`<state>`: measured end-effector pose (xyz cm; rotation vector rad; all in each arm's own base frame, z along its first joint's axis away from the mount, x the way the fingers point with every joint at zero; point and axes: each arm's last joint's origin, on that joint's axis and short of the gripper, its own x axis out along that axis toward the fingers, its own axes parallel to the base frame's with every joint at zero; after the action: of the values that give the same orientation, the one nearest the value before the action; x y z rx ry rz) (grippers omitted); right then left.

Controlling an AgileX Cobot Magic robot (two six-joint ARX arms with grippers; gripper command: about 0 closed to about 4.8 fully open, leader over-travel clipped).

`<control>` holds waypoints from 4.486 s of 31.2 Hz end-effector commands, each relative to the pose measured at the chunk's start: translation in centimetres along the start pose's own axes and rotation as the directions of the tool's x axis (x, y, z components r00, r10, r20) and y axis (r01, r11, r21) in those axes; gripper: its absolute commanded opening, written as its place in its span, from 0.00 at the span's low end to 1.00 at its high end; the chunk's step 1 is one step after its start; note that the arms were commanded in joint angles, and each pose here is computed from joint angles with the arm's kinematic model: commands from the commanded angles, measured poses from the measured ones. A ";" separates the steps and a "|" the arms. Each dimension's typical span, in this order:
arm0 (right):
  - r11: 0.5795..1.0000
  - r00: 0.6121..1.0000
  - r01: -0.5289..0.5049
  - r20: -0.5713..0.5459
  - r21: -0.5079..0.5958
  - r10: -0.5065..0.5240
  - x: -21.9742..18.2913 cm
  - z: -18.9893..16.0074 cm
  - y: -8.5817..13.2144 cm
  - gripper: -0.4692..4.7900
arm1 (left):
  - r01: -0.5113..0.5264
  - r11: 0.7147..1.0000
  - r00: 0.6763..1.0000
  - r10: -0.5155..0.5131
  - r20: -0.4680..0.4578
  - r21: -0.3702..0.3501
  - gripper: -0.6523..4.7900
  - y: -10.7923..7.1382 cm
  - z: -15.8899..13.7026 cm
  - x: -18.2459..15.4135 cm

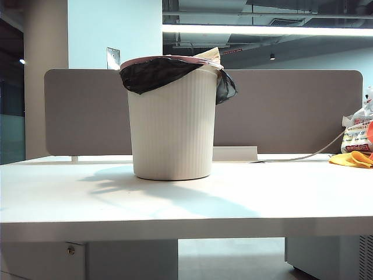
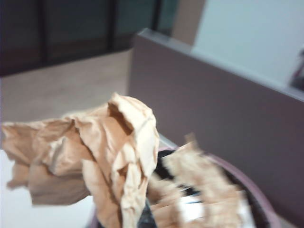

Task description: Pick up all the trash on the table and put it in the trash can.

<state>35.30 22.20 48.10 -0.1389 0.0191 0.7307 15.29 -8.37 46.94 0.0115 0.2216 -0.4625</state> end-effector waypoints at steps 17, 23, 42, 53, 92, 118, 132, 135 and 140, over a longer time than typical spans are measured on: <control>0.998 0.991 0.064 -0.114 -0.006 -0.064 5.9 -6.7 -3.3 0.18 | 0.087 0.993 0.996 -0.089 -0.021 -0.085 1.00 -0.4 0.1 3.3; 0.998 0.988 0.066 -0.139 -0.008 -0.066 5.8 -6.9 -3.3 0.90 | 0.084 0.993 0.995 -0.088 -0.049 -0.087 1.00 -0.4 -0.2 3.3; 0.997 0.991 0.072 -0.118 0.016 -0.069 -4.7 1.5 -1.8 0.07 | 0.113 0.993 0.990 -0.109 0.092 -0.031 0.11 -0.2 0.7 -4.0; 0.997 0.988 0.066 -0.135 -0.040 -0.071 -18.8 6.3 1.0 0.07 | 0.104 0.994 0.990 -0.106 0.093 0.023 0.11 0.3 -2.1 -12.5; 0.928 0.987 0.160 -0.036 0.337 -0.157 -27.3 -27.8 7.6 0.07 | 0.150 0.975 0.980 -0.125 0.152 -0.165 0.11 1.0 -27.3 -0.1; 0.903 0.932 0.275 -0.321 0.331 -0.166 -27.6 -35.9 8.6 0.07 | 0.096 0.978 0.995 -0.088 0.048 -0.188 0.11 1.3 -32.2 1.0; 0.901 0.930 0.278 -0.327 0.332 -0.166 -27.6 -36.0 8.6 0.12 | 0.100 0.977 0.994 -0.089 0.067 -0.187 0.11 1.3 -32.1 0.9; 0.901 0.935 0.277 -0.312 0.334 -0.172 -27.7 -35.8 8.6 0.12 | 0.101 0.977 0.991 -0.083 0.101 -0.186 0.11 1.3 -31.8 0.6; 0.888 0.943 0.308 -0.229 0.340 -0.239 -28.3 -35.1 7.9 0.12 | 0.086 0.978 0.979 -0.048 0.197 -0.188 0.11 2.5 -31.1 -0.2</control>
<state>10.02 4.84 14.00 0.1445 0.3455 0.4329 9.69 -4.48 16.34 -0.2262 0.1036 -0.5043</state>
